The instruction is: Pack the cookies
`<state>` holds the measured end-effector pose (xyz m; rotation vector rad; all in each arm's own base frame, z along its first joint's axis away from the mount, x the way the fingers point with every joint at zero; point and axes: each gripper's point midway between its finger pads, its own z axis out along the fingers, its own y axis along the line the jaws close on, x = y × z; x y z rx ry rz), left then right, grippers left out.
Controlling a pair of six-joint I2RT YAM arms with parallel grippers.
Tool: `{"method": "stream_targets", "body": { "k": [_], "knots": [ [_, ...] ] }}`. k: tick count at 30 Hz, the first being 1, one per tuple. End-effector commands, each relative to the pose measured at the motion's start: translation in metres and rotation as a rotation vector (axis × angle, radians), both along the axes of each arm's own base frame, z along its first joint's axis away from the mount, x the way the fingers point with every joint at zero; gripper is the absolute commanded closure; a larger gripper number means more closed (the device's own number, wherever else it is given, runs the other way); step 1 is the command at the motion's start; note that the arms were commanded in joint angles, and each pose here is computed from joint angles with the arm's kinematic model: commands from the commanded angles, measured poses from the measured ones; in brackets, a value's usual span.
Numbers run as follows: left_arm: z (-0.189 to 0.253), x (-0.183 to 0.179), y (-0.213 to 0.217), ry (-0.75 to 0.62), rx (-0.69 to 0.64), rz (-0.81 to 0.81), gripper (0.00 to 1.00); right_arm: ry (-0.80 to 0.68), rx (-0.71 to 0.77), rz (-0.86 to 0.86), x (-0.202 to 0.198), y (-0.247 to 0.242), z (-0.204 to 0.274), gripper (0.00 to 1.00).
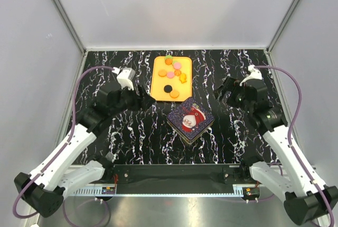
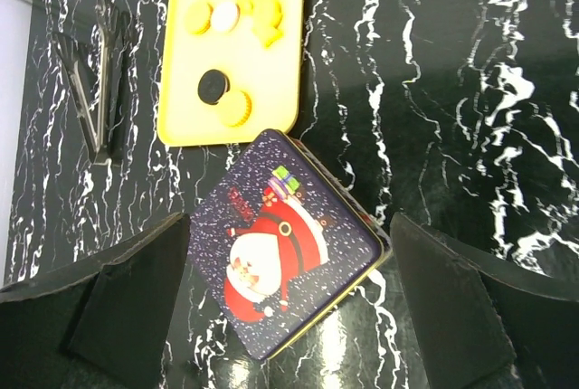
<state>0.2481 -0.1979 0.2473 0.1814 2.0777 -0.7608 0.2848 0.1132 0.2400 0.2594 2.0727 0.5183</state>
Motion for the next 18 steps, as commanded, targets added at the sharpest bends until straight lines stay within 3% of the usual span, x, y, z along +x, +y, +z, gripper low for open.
{"method": "stream_targets", "body": {
  "k": [1, 18],
  "knots": [
    [-0.012, 0.001, 0.015, -0.011, 0.064, 0.049, 0.28, -0.002, -0.029, -0.054, -0.009, -0.015, -0.003, 0.00],
    [-0.016, -0.007, 0.026, -0.027, 0.068, 0.076, 0.27, -0.018, -0.053, -0.065, -0.020, -0.023, -0.002, 0.00]
  ]
}}
